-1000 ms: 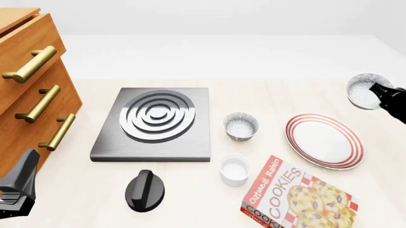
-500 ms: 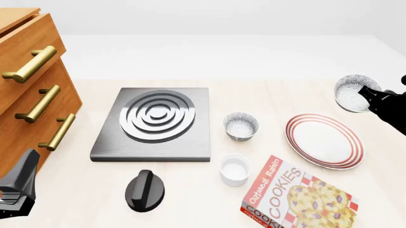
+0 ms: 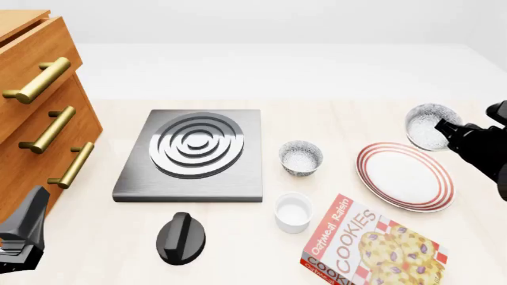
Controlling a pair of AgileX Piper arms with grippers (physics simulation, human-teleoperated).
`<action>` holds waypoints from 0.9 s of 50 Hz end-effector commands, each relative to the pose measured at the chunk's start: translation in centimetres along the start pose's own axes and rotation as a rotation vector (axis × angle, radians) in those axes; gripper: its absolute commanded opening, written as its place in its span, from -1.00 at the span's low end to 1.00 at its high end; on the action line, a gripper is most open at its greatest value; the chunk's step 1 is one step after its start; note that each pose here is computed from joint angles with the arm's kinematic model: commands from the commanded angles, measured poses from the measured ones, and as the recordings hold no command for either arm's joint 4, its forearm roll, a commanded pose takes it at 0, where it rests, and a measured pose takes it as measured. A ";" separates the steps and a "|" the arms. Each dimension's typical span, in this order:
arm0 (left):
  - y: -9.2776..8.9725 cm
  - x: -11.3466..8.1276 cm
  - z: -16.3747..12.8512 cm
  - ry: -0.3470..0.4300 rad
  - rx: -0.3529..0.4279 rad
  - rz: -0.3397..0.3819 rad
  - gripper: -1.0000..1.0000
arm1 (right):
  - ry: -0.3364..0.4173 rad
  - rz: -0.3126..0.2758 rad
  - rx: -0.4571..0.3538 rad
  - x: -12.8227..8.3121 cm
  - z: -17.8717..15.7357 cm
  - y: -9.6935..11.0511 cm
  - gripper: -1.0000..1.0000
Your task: Pick the akita bowl next to the plate and place it on the plate.
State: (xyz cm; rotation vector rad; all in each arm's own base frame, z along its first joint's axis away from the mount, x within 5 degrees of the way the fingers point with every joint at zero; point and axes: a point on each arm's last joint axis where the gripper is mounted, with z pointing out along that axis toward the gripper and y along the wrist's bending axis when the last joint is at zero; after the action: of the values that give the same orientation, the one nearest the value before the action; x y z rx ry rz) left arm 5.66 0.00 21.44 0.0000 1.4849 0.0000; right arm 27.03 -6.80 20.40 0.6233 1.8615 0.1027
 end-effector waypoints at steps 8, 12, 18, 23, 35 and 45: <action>0.0 0.0 0.0 0.000 0.000 0.000 1.00 | 0.017 -0.007 -0.009 1.3 0.1 0.0 -1.00; 0.0 0.0 0.0 0.000 0.000 0.000 1.00 | 0.023 -0.008 -0.009 1.4 0.2 0.0 -1.00; 0.0 0.0 0.0 0.000 0.000 0.000 1.00 | 0.029 -0.015 -0.006 1.7 0.3 -0.1 -1.00; 0.0 0.0 0.0 0.000 0.000 0.000 1.00 | 0.036 -0.022 -0.006 1.8 0.5 -0.1 -1.00; 0.0 0.0 0.0 0.000 0.000 0.000 1.00 | 0.054 -0.042 -0.002 2.8 0.8 -0.4 -1.00; 0.0 0.0 0.0 0.000 0.000 0.000 1.00 | 0.065 -0.055 0.000 3.5 0.9 -0.6 -1.00</action>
State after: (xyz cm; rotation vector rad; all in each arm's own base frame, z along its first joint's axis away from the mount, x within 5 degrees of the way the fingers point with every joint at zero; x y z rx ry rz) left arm 5.66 0.00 21.44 0.0000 1.4849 0.0000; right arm 26.77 -6.01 17.37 0.5792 1.9362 0.0904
